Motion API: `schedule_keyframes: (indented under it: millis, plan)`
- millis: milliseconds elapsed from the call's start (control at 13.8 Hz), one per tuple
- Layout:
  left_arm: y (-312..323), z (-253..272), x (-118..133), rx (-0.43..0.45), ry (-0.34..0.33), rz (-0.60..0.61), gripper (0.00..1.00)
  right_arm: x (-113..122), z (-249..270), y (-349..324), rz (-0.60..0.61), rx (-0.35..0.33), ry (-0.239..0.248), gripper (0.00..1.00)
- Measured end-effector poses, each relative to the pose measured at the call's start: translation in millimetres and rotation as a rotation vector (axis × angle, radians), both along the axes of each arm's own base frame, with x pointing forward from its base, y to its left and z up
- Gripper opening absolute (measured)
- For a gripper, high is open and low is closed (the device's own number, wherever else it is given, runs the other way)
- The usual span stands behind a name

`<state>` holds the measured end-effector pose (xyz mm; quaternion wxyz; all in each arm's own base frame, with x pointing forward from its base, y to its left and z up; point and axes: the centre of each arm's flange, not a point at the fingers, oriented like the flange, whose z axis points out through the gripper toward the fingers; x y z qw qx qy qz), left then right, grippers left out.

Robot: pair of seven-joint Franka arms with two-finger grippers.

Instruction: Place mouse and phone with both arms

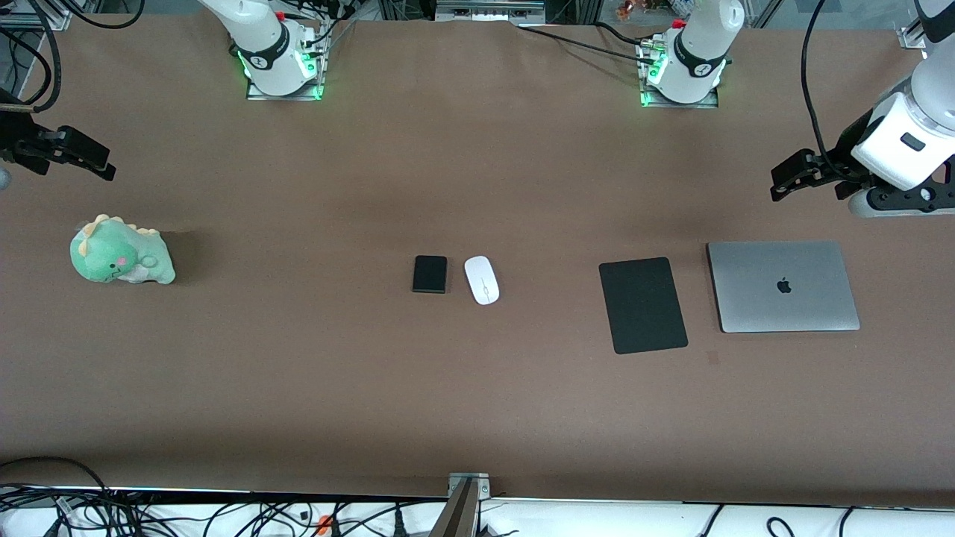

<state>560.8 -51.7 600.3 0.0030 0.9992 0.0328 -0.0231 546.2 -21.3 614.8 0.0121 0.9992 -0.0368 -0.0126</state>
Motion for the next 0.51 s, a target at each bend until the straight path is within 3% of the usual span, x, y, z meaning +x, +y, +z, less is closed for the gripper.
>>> schedule_keyframes:
  millis: [508]
  plan:
    - [-0.4, -0.3, 3.2, -0.002, -0.017, -0.007, 1.00, 0.0, 0.0, 0.1, 0.000, 0.000, 0.000, 1.00]
